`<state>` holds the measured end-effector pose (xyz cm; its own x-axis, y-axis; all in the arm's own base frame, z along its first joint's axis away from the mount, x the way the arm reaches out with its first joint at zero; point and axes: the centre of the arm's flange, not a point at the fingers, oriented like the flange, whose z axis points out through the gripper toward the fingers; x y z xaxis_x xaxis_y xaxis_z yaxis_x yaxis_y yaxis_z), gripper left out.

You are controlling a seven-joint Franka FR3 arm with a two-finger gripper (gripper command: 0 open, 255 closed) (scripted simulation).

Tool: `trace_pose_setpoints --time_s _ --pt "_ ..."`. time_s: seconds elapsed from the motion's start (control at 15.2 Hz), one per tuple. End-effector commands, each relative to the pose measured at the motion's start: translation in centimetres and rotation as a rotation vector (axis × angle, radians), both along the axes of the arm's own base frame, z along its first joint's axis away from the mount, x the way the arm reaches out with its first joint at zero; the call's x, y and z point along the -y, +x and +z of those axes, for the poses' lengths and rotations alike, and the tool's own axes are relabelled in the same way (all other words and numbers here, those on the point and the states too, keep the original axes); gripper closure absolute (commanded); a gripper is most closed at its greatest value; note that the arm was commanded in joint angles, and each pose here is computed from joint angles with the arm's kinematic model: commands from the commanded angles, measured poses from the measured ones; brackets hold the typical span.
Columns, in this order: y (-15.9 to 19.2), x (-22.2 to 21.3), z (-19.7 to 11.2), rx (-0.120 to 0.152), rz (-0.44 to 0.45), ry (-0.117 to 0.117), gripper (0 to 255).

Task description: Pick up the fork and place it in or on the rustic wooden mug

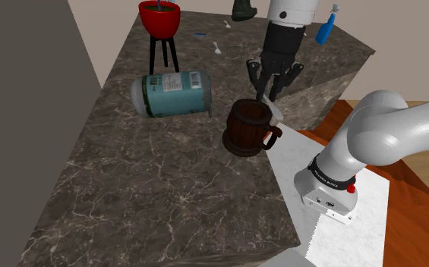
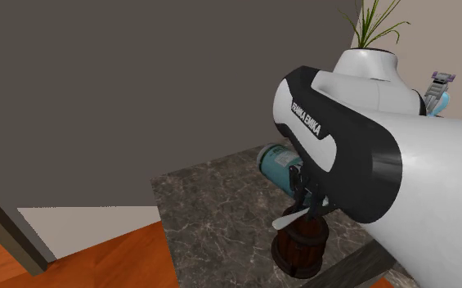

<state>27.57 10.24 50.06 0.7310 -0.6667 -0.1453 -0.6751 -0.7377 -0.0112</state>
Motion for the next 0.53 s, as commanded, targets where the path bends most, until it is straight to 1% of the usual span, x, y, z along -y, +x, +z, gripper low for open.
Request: trace_pose_setpoints --time_s 0.0,0.33,0.46 --pt "-0.1 0.2 -1.0 0.0 0.0 0.0 255" --pt "-0.1 0.2 -3.6 0.0 0.0 0.0 255" --pt "-0.1 0.2 -4.0 0.0 0.0 0.0 255"
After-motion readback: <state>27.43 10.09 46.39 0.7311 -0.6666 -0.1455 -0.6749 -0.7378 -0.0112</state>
